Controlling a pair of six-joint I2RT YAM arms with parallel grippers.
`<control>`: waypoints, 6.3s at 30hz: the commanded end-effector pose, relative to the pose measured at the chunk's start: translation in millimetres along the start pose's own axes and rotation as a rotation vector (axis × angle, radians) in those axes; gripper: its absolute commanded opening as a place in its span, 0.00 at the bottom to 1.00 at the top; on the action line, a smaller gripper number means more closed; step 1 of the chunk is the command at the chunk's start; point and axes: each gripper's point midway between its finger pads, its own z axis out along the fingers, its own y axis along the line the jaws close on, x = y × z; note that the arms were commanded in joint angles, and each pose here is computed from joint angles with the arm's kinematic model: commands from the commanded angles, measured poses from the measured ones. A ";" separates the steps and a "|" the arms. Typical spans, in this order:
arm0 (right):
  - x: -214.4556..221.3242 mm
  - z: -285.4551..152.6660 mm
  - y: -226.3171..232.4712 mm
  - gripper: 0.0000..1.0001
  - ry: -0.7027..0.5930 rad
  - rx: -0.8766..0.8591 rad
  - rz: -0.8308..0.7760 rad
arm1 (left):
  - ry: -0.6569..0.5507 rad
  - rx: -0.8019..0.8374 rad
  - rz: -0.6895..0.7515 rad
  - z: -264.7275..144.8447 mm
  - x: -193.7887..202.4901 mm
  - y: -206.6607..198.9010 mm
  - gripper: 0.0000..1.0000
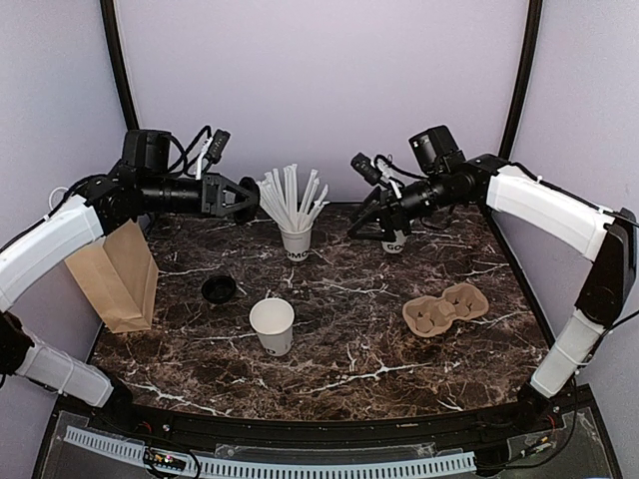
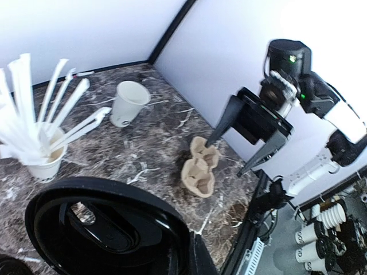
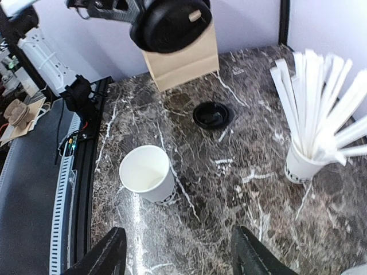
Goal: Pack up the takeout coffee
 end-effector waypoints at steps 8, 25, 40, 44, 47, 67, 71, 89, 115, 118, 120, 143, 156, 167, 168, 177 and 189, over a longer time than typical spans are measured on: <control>-102.2 -10.0 24.7 0.84 -0.293 -0.276 0.270 | -0.132 0.463 0.106 -8.8 -6.8 -86.6 0.09; -137.1 26.6 54.7 0.99 -0.295 -0.469 0.336 | -0.122 0.501 0.124 0.5 -3.2 -102.5 0.09; -139.6 39.8 55.7 0.99 -0.295 -0.515 0.371 | -0.139 0.469 0.134 -1.8 -3.2 -102.3 0.09; -140.2 41.1 62.2 0.97 -0.291 -0.540 0.369 | -0.149 0.464 0.144 -3.3 -5.3 -102.9 0.09; -140.3 40.5 65.5 0.92 -0.293 -0.555 0.372 | -0.150 0.464 0.145 -2.9 -5.6 -102.8 0.09; -112.0 39.6 39.9 0.66 -0.271 -0.492 0.381 | -0.090 0.343 0.159 -4.3 14.4 -84.8 0.47; -75.4 34.8 12.0 0.67 -0.191 -0.282 0.298 | 0.005 0.064 0.126 -10.0 40.8 -40.2 0.57; 26.5 7.4 -4.6 0.66 0.162 0.126 0.014 | 0.634 -0.428 -0.220 20.9 191.3 82.9 0.39; 44.2 7.8 20.9 0.66 0.247 0.103 -0.025 | 0.713 -0.449 -0.075 70.4 166.7 68.5 0.00; 43.0 4.7 22.8 0.66 0.256 0.117 -0.040 | 0.672 -0.441 -0.053 77.2 152.6 64.1 0.00; 44.0 4.4 26.1 0.66 0.266 0.113 -0.055 | 0.655 -0.441 -0.041 81.7 145.9 64.3 0.00; 64.6 47.0 58.0 0.65 0.574 0.040 -0.247 | 0.626 -0.348 -0.042 109.2 139.1 45.6 0.37; 50.4 93.2 46.6 0.67 0.650 0.073 -0.317 | 0.386 -0.613 -0.167 39.8 122.8 92.0 0.39; 58.9 110.4 36.8 0.68 0.679 0.100 -0.316 | 0.377 -0.588 -0.238 30.0 153.0 102.7 0.39; 61.1 111.6 35.4 0.68 0.686 0.102 -0.315 | 0.382 -0.581 -0.246 31.3 156.6 102.9 0.39; 62.7 120.8 29.2 0.70 0.686 0.115 -0.307 | 0.409 -0.551 -0.273 40.6 175.0 107.4 0.39; 57.1 127.0 30.1 0.78 0.671 0.101 -0.314 | 0.379 -0.317 -0.397 87.7 205.1 100.6 0.39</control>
